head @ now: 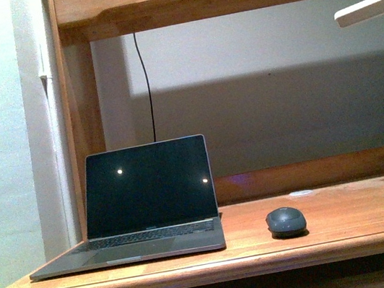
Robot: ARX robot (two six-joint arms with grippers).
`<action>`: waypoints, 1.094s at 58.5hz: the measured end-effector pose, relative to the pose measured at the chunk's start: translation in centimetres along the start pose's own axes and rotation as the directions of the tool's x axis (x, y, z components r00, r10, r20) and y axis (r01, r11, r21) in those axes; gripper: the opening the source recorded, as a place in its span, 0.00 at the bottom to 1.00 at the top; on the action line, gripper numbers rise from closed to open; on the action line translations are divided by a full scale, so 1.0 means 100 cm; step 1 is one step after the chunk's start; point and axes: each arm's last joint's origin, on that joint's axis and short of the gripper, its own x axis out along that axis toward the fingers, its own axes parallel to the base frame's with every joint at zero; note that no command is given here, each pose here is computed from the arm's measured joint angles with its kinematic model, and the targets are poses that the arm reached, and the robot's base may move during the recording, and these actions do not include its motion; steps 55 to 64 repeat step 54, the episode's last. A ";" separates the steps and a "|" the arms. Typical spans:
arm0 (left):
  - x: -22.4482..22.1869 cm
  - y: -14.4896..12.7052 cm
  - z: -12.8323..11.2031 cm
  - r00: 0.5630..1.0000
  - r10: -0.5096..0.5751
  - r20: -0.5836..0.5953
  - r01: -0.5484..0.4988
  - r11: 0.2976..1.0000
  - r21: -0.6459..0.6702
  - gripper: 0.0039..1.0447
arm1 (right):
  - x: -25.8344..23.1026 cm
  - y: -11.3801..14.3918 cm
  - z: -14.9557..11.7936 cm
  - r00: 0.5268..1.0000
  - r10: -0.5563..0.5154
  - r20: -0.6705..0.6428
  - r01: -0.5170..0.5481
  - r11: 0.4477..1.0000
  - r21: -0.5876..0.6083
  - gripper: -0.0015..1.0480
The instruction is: Place mouse
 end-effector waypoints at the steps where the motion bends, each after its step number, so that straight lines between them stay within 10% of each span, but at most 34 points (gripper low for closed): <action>1: 0.000 0.000 0.000 1.000 0.000 0.000 0.000 1.000 0.000 0.93 | 0.000 0.000 0.000 1.000 0.000 0.000 0.000 1.000 0.000 0.30; 24: 0.000 0.000 0.000 1.000 0.000 0.000 0.000 1.000 0.000 0.93 | 0.000 0.000 0.000 1.000 0.000 0.000 0.000 1.000 0.000 0.94; 64: 0.000 0.000 0.000 1.000 0.000 0.000 0.000 1.000 0.000 0.93 | 0.000 0.000 0.000 1.000 0.000 0.000 0.000 1.000 0.000 0.93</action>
